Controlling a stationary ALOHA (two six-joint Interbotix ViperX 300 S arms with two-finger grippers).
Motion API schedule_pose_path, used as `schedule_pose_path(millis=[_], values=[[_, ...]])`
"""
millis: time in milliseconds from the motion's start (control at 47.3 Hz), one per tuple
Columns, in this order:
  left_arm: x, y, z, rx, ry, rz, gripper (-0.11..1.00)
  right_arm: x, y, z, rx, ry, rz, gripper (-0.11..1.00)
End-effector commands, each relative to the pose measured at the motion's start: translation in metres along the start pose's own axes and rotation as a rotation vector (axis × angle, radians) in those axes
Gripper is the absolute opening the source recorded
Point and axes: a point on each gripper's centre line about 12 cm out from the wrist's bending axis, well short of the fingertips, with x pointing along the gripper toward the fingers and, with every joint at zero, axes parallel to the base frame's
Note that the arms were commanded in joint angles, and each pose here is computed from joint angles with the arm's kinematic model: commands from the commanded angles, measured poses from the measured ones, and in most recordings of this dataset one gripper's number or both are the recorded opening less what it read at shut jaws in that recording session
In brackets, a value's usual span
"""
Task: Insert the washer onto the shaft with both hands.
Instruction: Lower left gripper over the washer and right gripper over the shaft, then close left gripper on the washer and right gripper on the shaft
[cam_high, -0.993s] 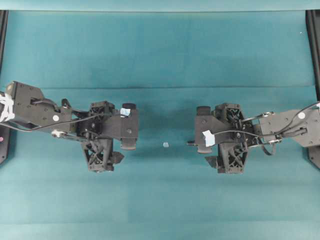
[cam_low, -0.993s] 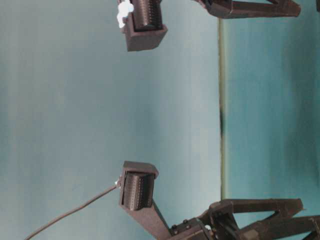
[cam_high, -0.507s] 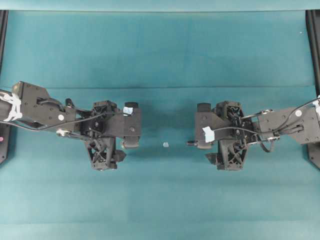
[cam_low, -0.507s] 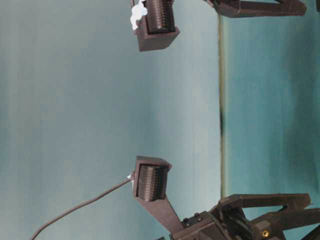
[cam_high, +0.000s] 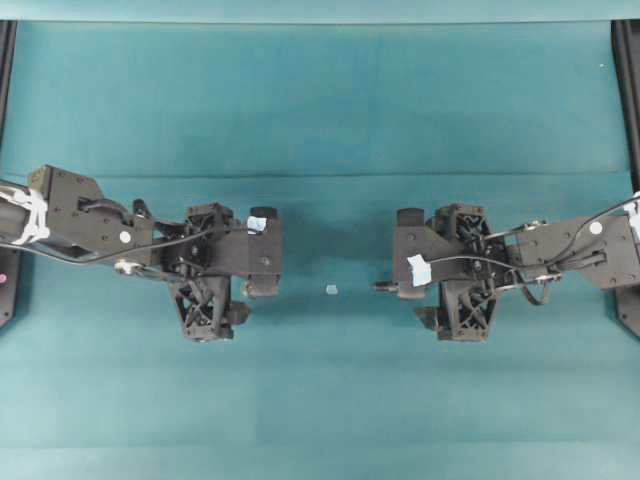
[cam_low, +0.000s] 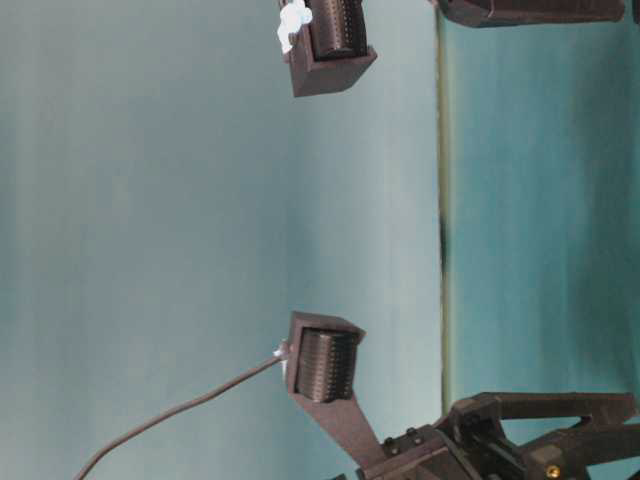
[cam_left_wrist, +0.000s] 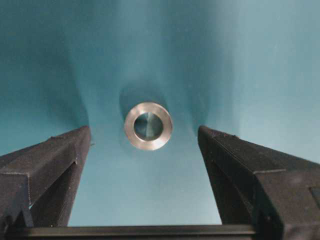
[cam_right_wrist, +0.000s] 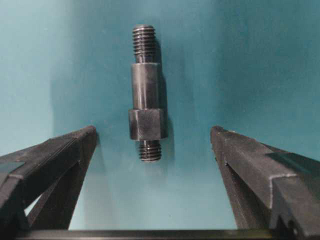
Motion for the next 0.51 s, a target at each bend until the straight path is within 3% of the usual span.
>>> schedule_pose_path(millis=[0,486], values=[[-0.0014,0.0000,0.0040,0.001,-0.017,0.000,0.90,0.0002,-0.0009,0.0028,0.013,-0.016,0.002,0.85],[-0.0013,-0.0012,0.0048,0.001,-0.028,-0.002,0.90,0.0035,-0.0019,0.0039,0.016,-0.019,0.002,0.85]])
